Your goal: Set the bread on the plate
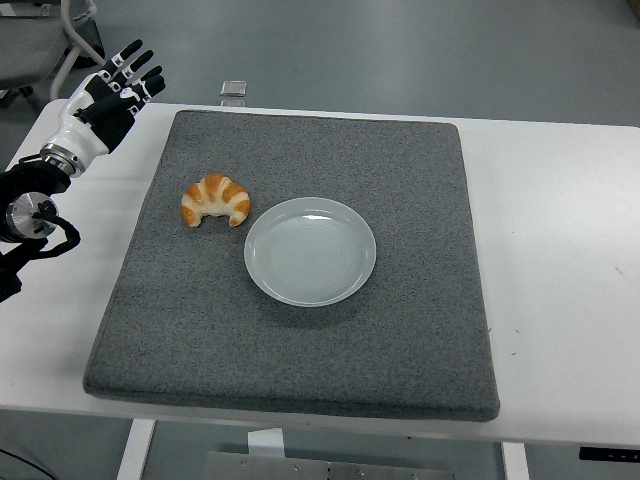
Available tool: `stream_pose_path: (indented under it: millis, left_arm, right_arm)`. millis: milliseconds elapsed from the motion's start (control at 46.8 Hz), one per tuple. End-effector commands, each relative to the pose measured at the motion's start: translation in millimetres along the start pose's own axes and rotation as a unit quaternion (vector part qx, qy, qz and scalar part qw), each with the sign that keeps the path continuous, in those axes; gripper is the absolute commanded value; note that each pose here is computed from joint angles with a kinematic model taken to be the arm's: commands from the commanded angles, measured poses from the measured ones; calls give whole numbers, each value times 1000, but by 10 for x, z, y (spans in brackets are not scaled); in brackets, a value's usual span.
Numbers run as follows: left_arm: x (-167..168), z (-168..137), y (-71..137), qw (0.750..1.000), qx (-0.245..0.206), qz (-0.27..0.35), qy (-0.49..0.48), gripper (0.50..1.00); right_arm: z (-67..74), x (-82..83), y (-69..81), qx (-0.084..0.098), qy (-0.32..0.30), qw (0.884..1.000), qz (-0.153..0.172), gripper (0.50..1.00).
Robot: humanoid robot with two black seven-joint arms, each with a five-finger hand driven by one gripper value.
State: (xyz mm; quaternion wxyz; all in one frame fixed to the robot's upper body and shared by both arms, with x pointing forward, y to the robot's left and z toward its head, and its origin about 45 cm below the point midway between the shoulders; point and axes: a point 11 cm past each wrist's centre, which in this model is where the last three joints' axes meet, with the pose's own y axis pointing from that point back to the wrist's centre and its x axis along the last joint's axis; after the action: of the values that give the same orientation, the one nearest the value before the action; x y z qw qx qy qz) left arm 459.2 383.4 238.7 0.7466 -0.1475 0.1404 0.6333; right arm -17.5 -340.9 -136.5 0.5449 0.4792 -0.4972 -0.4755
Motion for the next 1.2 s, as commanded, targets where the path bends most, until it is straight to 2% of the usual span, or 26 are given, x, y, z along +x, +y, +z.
stream_pose_path:
  millis: [0, 150, 299, 406, 534, 620, 726, 791, 876, 962, 983, 1111, 1175]
  left_arm:
    - [-31, 59, -30, 1000, -3, -5, -4, 990]
    - [-84, 290, 14, 999, -6, -27, -19, 990]
    - [-212, 707, 115, 997, -13, -48, -60, 990]
    - [-351, 937, 155, 993, -12, -63, -103, 988]
    - [-558, 1065, 229, 977, 7, -96, -191, 988]
    - [-692, 998, 301, 950, 35, -128, -283, 988]
    - [-738, 813, 416, 899, 87, -170, -394, 988]
    - [-703, 713, 461, 874, 116, -183, -435, 988]
    - [-645, 615, 512, 853, 140, -193, -465, 988]
    - [-623, 552, 545, 831, 153, -206, -493, 988]
    - [-615, 534, 555, 819, 154, -211, -510, 988]
    - [-576, 504, 549, 784, 136, -205, -570, 988]
    - [-558, 492, 548, 775, 129, -200, -586, 988]
  right_arm:
    - [0, 0, 0, 0, 0, 1000, 0, 930]
    - [0, -2, 0, 0, 0, 1000, -1, 930]
    - [0, -2, 0, 0, 0, 1000, -1, 930]
    - [0, -2, 0, 0, 1, 1000, -1, 930]
    - [1, -9, 0, 0, 1, 1000, -2, 930]
    - [1, -9, 0, 0, 1, 1000, -2, 930]
    - [1, -9, 0, 0, 1, 1000, -2, 930]
    - [1, -9, 0, 0, 1, 1000, -2, 930]
    - [12, -45, -2, -1, 1, 1000, -7, 930]
    - [4, -59, -2, -1, 2, 1000, -9, 930]
    - [4, -66, -2, -1, 2, 1000, -10, 930]
    - [13, -66, -2, -1, 2, 1000, -10, 930]
    - [13, -66, -2, -1, 2, 1000, -10, 930]
